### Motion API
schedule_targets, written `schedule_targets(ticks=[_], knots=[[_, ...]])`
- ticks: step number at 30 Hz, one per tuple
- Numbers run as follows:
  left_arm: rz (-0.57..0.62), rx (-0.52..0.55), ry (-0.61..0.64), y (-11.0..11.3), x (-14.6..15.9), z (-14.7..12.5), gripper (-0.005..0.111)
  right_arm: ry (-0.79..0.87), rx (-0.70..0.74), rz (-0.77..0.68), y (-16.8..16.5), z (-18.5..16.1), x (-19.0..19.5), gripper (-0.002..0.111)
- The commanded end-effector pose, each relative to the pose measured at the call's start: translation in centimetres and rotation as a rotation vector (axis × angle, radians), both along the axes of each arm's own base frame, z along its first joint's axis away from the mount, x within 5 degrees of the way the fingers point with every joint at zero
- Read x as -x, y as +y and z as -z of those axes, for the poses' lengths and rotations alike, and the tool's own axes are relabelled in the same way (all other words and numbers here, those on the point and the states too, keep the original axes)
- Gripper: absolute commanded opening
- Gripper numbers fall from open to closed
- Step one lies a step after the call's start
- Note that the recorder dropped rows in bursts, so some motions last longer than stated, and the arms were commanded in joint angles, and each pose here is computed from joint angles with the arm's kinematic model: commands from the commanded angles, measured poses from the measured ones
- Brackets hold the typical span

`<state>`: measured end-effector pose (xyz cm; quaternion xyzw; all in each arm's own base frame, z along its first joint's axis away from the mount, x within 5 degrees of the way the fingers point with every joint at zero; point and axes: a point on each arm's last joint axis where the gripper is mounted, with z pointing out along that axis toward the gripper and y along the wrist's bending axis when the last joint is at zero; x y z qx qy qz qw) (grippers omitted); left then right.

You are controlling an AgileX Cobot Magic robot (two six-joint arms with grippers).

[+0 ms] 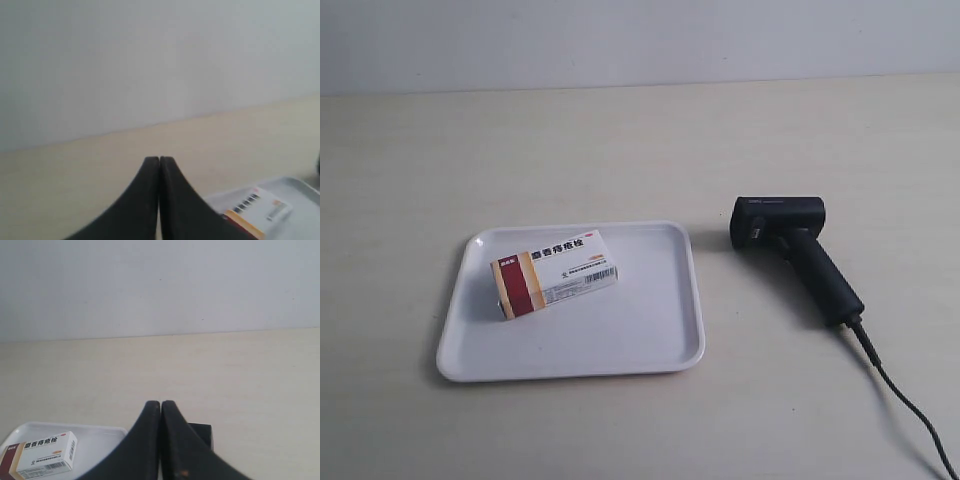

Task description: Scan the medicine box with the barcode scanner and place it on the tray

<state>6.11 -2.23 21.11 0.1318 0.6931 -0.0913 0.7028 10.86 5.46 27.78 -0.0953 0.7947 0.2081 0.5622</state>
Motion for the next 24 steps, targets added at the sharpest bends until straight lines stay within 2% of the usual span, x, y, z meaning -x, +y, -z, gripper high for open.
schedule_targets(ticks=[1,6,24], knots=[[-0.177,0.050,-0.071,1.49,0.54,-0.20,0.003,-0.016,0.003,0.002,-0.09,-0.12,0.06,0.001],[-0.235,0.019,-0.065,1.82,0.40,-0.12,0.003,-0.015,0.003,0.001,-0.13,-0.14,0.16,0.001],[-0.226,-0.007,-0.065,1.72,0.35,-0.10,0.003,-0.015,0.003,0.001,-0.13,-0.14,0.16,0.001]])
